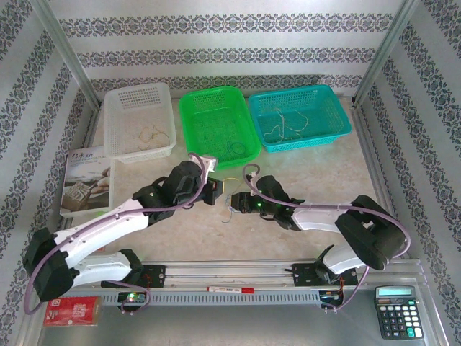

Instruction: Untangle the cables

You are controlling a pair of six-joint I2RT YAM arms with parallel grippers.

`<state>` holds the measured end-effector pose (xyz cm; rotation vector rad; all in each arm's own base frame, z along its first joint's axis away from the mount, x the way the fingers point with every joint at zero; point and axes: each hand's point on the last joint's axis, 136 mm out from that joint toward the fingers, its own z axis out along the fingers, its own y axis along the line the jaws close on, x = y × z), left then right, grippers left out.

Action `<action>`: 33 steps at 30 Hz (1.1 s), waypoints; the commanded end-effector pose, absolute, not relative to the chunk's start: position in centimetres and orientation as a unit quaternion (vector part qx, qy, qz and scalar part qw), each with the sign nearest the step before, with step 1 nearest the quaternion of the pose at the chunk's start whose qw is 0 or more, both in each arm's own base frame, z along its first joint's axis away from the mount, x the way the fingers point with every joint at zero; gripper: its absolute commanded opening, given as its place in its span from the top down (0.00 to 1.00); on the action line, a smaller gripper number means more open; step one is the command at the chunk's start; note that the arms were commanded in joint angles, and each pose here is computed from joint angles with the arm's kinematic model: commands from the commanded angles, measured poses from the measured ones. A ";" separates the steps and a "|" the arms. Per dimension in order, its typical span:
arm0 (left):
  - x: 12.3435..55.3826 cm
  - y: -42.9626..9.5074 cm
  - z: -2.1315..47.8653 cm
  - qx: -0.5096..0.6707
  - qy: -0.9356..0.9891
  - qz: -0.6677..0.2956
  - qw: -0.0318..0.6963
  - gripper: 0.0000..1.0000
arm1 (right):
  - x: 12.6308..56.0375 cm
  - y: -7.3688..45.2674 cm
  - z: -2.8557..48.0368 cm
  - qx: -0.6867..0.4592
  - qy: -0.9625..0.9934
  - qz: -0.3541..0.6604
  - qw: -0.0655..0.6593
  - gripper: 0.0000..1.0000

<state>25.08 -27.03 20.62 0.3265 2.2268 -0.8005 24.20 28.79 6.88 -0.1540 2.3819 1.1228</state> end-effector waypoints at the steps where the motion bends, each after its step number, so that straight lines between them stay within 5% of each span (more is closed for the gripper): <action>1: 24.6 -27.8 24.4 0.120 0.842 -0.356 0.389 1.00 | 23.8 29.6 7.3 -0.060 0.862 0.437 0.249 0.74; 10: 24.4 -26.9 27.2 0.108 0.825 -0.367 0.416 1.00 | 22.9 29.1 11.9 -0.099 0.835 0.459 0.289 0.56; 33: 24.3 -26.7 29.3 0.104 0.810 -0.381 0.433 1.00 | 23.5 24.1 20.7 -0.092 0.784 0.462 0.404 0.35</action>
